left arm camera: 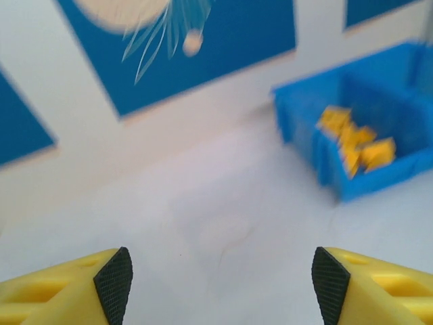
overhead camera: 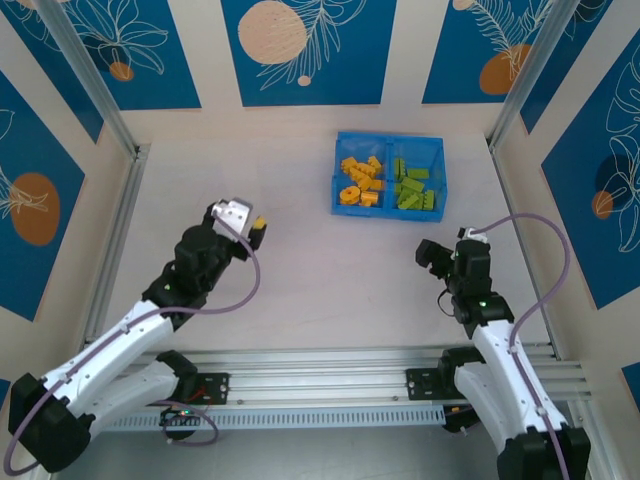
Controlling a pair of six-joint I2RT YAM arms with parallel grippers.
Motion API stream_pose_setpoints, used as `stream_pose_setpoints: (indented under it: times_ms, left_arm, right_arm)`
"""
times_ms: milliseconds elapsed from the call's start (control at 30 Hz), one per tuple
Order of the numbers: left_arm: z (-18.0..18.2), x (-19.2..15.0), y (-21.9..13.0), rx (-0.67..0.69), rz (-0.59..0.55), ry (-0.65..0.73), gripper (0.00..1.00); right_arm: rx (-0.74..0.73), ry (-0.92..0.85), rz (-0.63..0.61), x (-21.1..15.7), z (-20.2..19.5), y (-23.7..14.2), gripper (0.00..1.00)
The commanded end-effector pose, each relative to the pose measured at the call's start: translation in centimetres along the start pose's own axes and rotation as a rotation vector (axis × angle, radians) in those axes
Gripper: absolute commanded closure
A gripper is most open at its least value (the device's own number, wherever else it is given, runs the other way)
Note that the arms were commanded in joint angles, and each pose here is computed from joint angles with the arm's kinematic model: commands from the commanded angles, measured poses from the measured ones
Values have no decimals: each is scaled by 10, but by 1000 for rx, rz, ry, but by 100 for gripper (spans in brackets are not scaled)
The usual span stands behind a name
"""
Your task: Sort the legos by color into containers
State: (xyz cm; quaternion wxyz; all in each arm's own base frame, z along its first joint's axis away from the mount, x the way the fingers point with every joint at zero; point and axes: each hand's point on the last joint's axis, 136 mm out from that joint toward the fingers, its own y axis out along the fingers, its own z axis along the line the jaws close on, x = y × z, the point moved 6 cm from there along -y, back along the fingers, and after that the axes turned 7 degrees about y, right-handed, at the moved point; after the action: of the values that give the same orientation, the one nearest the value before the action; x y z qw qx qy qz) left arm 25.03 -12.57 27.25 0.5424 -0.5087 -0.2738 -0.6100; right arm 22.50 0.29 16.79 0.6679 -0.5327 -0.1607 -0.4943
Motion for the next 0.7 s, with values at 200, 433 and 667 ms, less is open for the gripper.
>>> stream_pose_setpoints:
  times_ms: [200,433,667]
  left_arm:
    - [45,-80,1,289,147,-111,0]
    - [67,-126,31,306,186,-213,0]
    - [78,-158,78,256,224,-209,0]
  right_arm:
    - [131,-173,-207,25,13,67,5]
    - [185,-283,-157,14,23,124,8]
    - [145,-279,-194,10,19,124,1]
